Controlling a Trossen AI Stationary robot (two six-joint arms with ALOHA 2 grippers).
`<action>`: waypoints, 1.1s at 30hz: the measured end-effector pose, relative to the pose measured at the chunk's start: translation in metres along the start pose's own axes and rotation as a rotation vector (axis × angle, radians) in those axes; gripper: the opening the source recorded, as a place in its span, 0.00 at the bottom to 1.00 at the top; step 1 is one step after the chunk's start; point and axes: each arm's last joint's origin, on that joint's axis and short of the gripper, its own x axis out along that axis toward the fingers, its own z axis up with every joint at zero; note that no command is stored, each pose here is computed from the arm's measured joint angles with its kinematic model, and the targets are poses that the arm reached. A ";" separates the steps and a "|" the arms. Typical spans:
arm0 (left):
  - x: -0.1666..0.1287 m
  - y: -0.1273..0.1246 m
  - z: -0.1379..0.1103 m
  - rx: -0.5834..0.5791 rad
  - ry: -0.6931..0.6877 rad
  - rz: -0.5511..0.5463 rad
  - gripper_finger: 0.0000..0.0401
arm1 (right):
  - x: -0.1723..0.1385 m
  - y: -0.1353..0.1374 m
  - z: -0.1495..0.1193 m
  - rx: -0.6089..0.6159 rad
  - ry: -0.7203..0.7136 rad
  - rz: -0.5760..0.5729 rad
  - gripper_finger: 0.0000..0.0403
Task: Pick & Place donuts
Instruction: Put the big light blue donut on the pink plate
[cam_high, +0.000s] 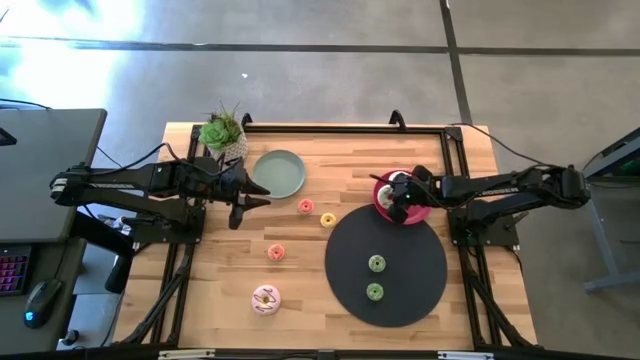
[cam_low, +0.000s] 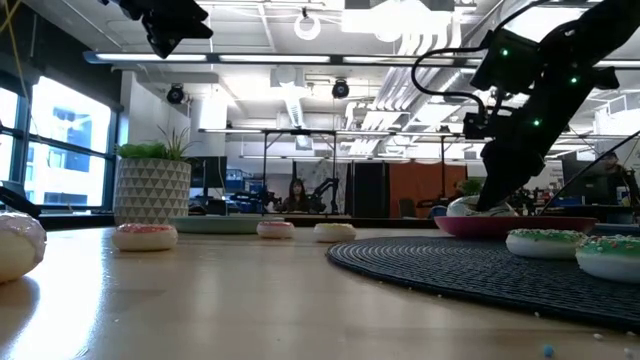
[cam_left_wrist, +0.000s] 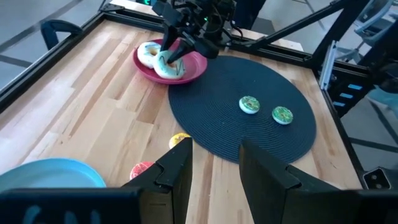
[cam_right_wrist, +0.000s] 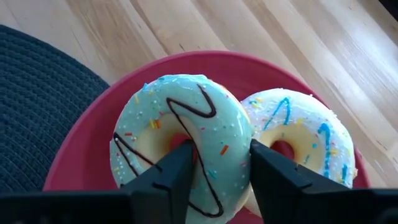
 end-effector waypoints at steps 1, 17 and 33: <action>0.000 0.000 0.000 0.000 0.000 -0.001 0.31 | 0.000 0.000 0.000 0.001 -0.001 0.004 0.35; 0.031 -0.005 -0.009 -0.003 0.162 -0.151 0.31 | -0.028 0.001 0.033 -0.017 0.086 0.014 0.37; 0.047 -0.004 -0.015 0.000 0.230 -0.142 0.31 | 0.004 0.010 0.027 -0.115 0.212 -0.076 0.48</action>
